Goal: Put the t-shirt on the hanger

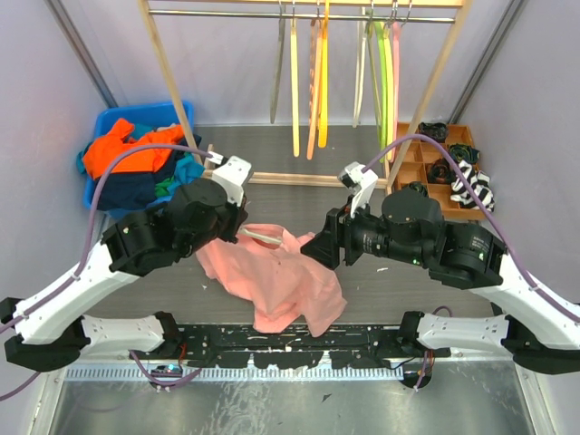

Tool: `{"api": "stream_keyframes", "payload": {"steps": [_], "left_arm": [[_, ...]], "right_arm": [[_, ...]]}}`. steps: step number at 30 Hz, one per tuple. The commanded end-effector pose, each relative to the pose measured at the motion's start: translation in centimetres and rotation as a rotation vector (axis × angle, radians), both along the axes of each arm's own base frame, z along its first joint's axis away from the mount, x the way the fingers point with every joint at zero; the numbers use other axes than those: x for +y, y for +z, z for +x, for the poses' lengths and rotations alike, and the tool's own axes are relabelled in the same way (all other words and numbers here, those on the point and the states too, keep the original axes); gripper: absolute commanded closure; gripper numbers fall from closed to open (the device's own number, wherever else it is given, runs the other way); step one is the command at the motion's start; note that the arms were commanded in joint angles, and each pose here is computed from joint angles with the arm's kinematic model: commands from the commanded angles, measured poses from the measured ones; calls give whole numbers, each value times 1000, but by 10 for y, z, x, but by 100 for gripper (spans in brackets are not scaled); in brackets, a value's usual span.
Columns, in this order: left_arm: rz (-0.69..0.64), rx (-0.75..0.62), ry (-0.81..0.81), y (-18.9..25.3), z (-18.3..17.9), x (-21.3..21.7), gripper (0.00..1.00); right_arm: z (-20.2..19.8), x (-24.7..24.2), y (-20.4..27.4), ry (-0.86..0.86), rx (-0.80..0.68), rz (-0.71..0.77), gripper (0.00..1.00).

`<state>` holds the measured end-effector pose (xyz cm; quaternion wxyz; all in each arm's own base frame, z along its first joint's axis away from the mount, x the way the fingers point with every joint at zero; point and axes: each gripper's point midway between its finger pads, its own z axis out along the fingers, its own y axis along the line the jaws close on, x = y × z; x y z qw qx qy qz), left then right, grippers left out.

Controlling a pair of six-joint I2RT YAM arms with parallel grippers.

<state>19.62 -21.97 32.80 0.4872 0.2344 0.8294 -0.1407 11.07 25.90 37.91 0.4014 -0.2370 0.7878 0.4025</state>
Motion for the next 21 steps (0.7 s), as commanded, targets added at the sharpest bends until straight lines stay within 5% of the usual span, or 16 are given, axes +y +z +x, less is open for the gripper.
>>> {"api": "stream_keyframes", "payload": {"steps": [1, 21], "left_arm": [[42, -85, 52, 27, 9, 16, 100], [104, -106, 180, 31, 20, 35, 100]], "right_arm": [[2, -10, 15, -51, -16, 75, 43], [-1, -17, -69, -84, 58, 20, 36]]}}
